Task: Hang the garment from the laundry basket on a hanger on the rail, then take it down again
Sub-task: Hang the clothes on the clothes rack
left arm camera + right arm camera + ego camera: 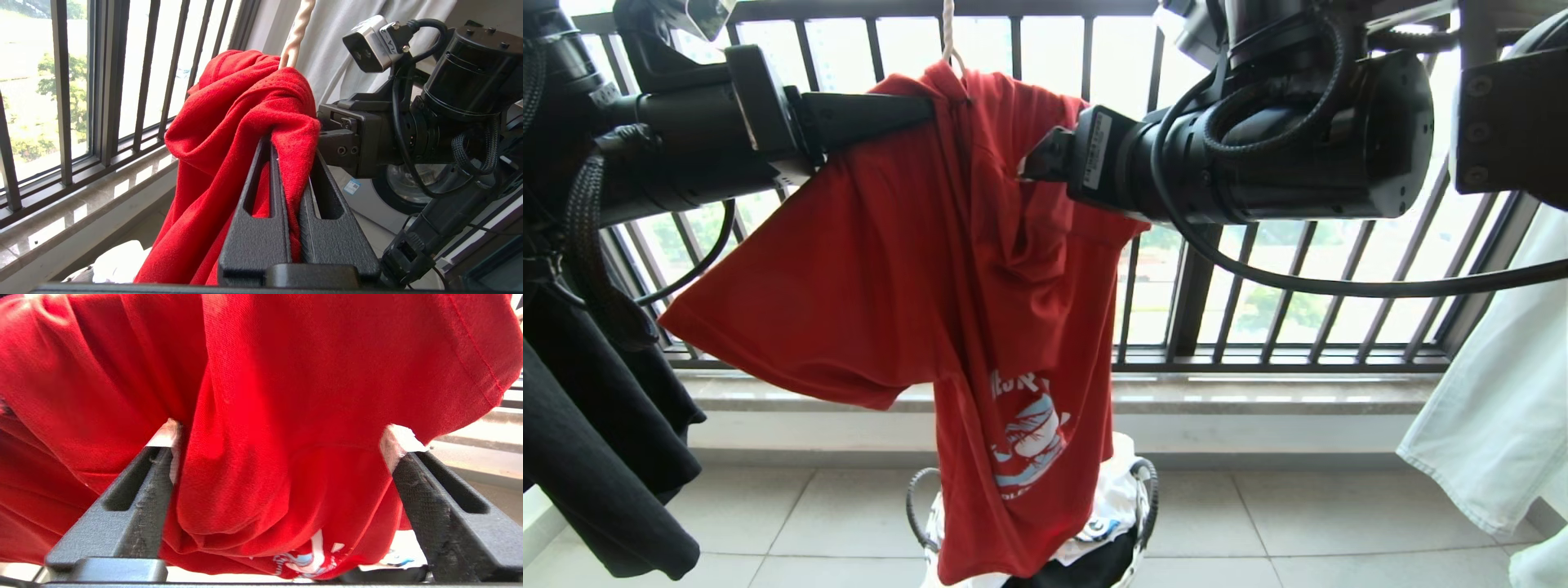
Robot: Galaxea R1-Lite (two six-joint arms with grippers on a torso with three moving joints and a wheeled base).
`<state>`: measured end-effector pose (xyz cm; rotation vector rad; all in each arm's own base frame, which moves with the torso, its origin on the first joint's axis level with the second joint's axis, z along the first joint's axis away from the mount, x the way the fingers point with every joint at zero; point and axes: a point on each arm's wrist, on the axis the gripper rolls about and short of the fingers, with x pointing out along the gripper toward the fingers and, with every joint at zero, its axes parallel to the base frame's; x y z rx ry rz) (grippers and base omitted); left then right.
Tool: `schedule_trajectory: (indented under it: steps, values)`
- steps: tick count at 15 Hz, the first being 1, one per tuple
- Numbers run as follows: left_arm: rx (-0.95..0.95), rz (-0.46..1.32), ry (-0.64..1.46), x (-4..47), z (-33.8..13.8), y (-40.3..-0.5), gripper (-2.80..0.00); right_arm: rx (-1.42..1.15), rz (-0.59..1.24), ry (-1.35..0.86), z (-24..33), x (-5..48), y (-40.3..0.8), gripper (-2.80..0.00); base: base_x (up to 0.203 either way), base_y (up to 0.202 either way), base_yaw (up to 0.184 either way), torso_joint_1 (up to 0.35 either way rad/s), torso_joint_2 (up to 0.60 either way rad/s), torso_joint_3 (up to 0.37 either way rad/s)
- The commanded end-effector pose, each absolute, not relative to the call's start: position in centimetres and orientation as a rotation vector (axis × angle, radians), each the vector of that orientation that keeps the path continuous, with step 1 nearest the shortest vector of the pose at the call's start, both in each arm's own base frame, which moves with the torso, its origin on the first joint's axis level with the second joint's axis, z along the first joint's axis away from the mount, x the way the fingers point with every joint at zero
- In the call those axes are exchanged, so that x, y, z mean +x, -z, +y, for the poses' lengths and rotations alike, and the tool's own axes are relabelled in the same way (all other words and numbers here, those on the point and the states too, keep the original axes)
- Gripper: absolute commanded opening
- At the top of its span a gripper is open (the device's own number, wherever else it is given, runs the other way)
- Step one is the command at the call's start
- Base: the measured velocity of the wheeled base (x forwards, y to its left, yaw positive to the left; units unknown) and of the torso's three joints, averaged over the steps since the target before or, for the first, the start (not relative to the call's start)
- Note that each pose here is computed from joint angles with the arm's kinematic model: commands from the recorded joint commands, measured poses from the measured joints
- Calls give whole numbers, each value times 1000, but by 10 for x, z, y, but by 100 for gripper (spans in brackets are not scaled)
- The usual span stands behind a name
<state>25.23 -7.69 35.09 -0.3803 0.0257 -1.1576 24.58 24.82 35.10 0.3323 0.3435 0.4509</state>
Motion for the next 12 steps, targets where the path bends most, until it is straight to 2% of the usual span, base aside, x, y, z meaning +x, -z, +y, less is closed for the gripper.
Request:
schedule_trajectory:
  steps: [1, 7, 12]
  values:
    - [-380, 22, 1161, 252, -77, -352, -280, 322, 367, -441, 253, 251, -342, -280, 0, 0, 0, 0, 0, 0]
    - [-382, 20, 1146, 254, -74, -352, -280, 357, 390, -431, 254, 252, -338, -280, 0, 0, 0, 0, 0, 0]
    - [-391, 55, 1144, 266, -77, -342, -280, 352, 283, -447, 235, 235, -371, -280, 0, 0, 0, 0, 0, 0]
